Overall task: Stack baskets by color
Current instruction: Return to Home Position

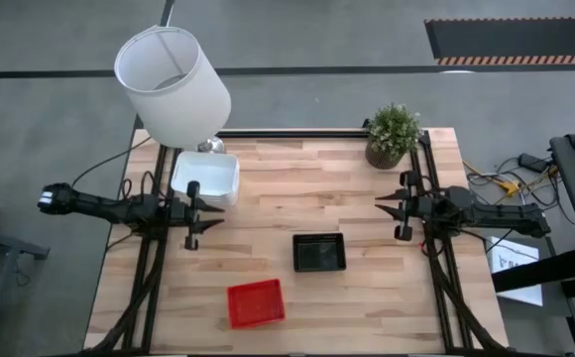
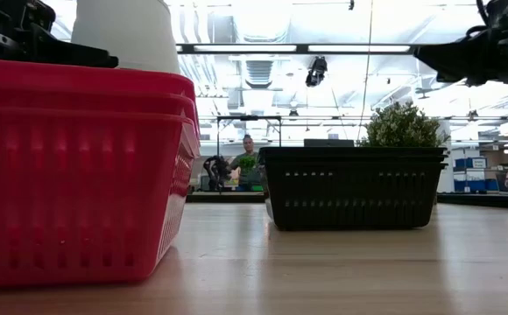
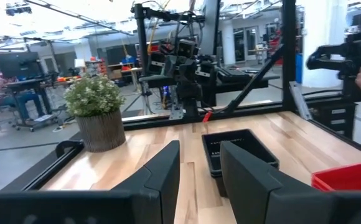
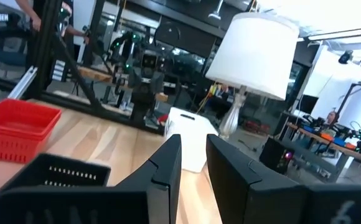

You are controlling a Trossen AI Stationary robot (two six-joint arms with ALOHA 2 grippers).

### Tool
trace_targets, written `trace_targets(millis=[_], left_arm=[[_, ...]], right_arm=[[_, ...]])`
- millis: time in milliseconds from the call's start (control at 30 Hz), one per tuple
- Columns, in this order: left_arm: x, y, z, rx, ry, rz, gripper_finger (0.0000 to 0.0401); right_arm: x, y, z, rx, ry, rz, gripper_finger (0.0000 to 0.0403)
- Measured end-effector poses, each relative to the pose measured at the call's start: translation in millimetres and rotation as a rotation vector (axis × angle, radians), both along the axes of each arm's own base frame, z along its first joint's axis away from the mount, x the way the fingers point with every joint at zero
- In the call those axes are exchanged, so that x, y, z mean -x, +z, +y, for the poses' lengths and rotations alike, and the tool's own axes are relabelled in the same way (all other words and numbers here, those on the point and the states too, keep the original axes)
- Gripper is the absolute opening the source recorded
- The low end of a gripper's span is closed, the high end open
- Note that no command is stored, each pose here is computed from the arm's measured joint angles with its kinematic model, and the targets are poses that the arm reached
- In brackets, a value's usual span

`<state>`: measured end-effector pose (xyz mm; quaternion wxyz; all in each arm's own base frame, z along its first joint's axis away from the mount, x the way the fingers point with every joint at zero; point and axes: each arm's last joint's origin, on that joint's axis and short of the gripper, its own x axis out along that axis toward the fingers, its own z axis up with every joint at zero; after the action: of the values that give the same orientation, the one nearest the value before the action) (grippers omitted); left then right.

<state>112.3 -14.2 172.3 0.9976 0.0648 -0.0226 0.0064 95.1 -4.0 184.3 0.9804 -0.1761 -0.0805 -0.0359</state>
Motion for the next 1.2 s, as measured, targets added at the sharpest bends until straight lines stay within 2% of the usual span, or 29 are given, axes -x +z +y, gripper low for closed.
trace_targets(millis=[333,467,700,967,1200], left_arm=[[0,1,0,0.002,0.018,-0.005,0.0099],[-1,1,0,0.000,0.018,0.003,0.0099],[-2,-1,0,-0.003,0.018,0.019,0.0099],[-3,-3,0,-0.006,0.018,0.036,0.0099],[-4,-4,0,-0.009,0.018,0.050,0.0099]], right_arm=[[1,5,0,-0.001,0.001,-0.043,0.0068],[0,3,0,-0.076,0.014,-0.029,0.0068],[0,-2,0,-0.181,0.023,0.073,0.0068],[-3,-11,0,-0.191,0.015,0.168,0.0068],[-4,-12,0,-0.192,0.014,0.181,0.0068]])
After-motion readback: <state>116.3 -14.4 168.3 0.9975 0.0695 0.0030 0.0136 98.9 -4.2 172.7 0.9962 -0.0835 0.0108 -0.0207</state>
